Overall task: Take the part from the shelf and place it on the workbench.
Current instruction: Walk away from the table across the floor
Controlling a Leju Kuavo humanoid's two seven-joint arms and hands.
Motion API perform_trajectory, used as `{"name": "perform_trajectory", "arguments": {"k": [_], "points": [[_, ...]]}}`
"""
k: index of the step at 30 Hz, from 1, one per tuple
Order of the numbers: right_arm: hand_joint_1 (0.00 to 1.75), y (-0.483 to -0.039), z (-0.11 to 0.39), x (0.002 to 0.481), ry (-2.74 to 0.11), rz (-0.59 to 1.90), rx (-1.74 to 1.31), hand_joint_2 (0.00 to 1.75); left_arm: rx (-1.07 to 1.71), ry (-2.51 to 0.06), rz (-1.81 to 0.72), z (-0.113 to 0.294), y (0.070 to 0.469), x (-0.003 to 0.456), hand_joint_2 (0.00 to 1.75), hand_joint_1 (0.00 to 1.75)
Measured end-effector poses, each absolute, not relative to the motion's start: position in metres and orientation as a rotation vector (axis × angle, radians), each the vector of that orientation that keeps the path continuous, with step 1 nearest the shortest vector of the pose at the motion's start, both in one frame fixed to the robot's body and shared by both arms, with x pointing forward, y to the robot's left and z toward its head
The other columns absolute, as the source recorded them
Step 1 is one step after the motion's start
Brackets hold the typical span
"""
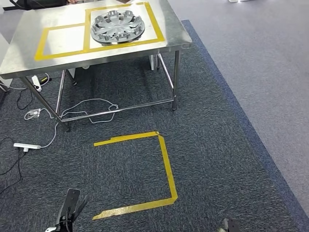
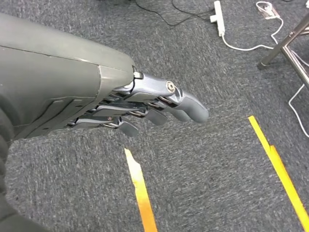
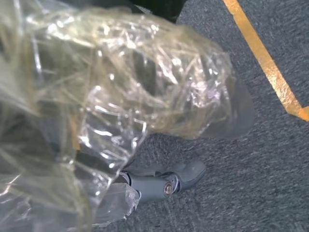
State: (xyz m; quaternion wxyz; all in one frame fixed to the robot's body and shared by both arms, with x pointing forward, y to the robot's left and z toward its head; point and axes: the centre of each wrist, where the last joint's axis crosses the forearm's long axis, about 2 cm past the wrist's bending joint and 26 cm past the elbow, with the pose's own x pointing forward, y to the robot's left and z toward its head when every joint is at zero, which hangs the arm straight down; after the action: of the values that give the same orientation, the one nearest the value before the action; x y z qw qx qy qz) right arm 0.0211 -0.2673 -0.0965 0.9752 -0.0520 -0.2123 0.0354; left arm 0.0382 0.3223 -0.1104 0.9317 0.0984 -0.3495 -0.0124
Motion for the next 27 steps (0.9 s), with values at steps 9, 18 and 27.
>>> {"name": "perform_trajectory", "arguments": {"k": [9,18,27], "points": [[0.00,-0.2644,-0.1002,0.0219,-0.420,0.103,-0.095,0.00,0.209,-0.703,-0.022,-0.1108,0.3242,0.0325,0.00,0.00],[0.00,-0.2645,-0.1036,0.0173,-0.383,0.112,-0.071,0.00,0.208,-0.693,-0.011,-0.1114,0.3214,0.0287,0.00,0.00],[0.00,-0.2660,-0.1059,0.0154,-0.376,0.119,-0.059,0.00,0.205,-0.698,-0.009,-0.1114,0.3193,0.0305,0.00,0.00]]}}
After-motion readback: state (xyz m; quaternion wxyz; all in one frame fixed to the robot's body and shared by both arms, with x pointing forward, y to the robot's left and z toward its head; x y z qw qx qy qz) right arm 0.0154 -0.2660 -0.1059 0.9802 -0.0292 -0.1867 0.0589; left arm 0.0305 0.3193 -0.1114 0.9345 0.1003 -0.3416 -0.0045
